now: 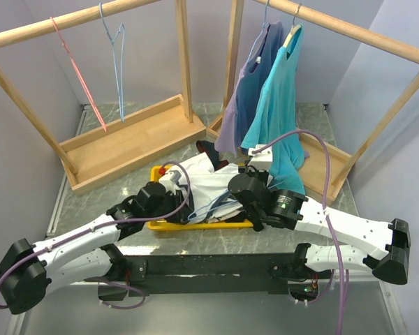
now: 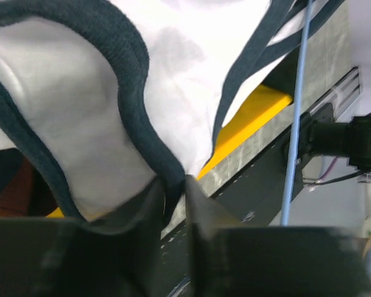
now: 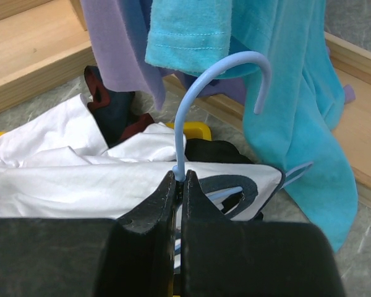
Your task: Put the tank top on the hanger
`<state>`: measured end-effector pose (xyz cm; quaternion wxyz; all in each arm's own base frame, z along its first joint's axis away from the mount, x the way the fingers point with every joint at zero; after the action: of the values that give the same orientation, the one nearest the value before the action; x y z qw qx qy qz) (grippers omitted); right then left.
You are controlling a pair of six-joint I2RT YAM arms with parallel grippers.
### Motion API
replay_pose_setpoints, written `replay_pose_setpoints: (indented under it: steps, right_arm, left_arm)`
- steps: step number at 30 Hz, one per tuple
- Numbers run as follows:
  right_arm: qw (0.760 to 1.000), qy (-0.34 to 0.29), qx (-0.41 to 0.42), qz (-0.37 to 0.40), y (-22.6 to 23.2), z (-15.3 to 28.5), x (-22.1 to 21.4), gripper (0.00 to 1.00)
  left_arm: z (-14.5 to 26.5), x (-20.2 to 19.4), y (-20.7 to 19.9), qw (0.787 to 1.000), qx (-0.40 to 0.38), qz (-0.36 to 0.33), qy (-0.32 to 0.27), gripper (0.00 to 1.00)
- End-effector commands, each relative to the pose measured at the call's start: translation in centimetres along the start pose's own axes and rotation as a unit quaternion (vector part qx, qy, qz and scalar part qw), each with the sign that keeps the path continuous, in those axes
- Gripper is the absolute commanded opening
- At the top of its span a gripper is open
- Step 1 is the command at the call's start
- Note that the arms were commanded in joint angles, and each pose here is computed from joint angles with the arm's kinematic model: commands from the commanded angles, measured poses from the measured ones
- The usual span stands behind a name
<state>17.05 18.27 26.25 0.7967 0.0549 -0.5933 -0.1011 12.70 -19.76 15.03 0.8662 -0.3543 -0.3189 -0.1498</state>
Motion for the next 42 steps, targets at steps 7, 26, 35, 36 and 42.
replay_pose_setpoints:
  steps: [7, 26, 35, 36, 42]
  right_arm:
    - [0.995, -0.067, -0.07, -0.019, 0.0, -0.6, 2.8, 0.0]
    - [0.987, -0.101, -0.127, -0.018, 1.1, -3.3, 4.9, 0.0]
    - [0.988, -0.11, -0.086, -0.058, 4.0, -2.2, 8.1, 0.0]
    - [0.988, -0.114, -0.08, -0.069, 4.5, -1.9, 8.8, 0.0]
    - [0.987, -0.124, -0.056, -0.086, 7.2, -0.8, 10.9, 0.0]
  left_arm:
    - [4.2, 5.4, 0.7, 0.992, -0.03, 0.022, -0.119, 0.02]
    - [9.0, 8.8, -1.9, 0.964, -0.182, 0.066, -0.183, 0.01]
    - [10.9, 13.7, -4.5, 0.93, -0.234, 0.099, -0.264, 0.02]
    - [11.7, 14.8, -5.1, 0.921, -0.246, 0.091, -0.287, 0.02]
    - [14.2, 18.5, -7.2, 0.895, -0.255, 0.095, -0.352, 0.02]
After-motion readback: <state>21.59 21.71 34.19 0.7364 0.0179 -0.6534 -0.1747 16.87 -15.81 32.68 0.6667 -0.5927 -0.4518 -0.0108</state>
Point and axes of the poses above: each gripper's point midway between its finger pads, its own z axis back along the fingers, its own y axis along the line the jaws close on, x = y × z, the point moved 8 cm from there along z, back along the fingers, and after that the axes turned 12 degrees about -z, right-handed, at the moved point
